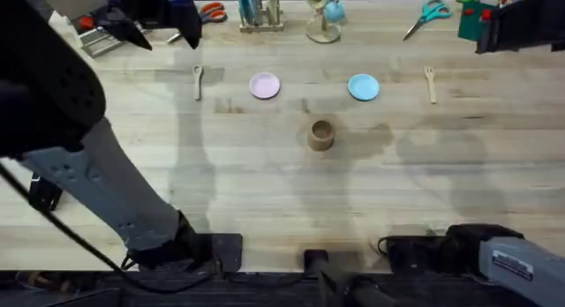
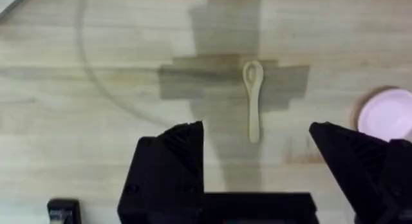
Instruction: Pick up a utensil and set it on the pink plate, then put the other utensil in the container.
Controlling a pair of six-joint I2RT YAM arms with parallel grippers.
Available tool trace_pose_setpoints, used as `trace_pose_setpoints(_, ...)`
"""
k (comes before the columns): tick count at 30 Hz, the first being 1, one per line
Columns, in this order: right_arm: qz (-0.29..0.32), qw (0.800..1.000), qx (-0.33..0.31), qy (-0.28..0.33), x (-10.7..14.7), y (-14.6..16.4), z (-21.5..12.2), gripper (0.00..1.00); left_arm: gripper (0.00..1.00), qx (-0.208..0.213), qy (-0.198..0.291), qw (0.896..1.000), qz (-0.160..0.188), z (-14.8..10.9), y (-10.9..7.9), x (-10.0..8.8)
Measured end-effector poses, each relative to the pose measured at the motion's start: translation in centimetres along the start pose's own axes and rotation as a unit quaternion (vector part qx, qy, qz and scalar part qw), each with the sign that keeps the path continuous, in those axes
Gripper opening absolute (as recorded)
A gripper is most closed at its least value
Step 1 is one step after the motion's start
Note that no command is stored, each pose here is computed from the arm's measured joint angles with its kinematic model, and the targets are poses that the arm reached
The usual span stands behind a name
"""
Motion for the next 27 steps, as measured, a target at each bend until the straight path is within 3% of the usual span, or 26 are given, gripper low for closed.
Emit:
trace_pose_setpoints(10, 0.0, 1.0, 0.0, 0.0, 0.0, 0.0, 0.0, 0.996, 0.983, 0.016, 0.05, 0.999, 0.01, 6.2, -1.6, -0.4)
trace_pose_setpoints(17, 0.0, 1.0, 0.0, 0.0, 0.0, 0.0, 0.0, 0.995, 0.993, 0.021, 0.052, 0.998, 0.032, 8.0, -3.7, -0.3)
trace_pose_setpoints(22, 0.0, 1.0, 0.0, 0.0, 0.0, 0.0, 0.0, 0.996, 0.994, 0.024, 0.074, 0.997, 0.03, 10.1, -3.7, 1.4)
trace_pose_setpoints(27, 0.0, 1.0, 0.0, 0.0, 0.0, 0.0, 0.0, 0.996, 0.994, 0.018, 0.053, 0.998, 0.028, 10.2, -3.5, 0.7)
Point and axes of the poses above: each hand's point on the last joint's axis, 136 mm out from that joint toward the fingers, its own z axis out along the fingers, its own y axis along the line the jaws close on, x = y × z, the point moved 5 cm from there along -z, back along the fingers, and after that the axes turned 5 degrees about z, right-handed, at the moved point
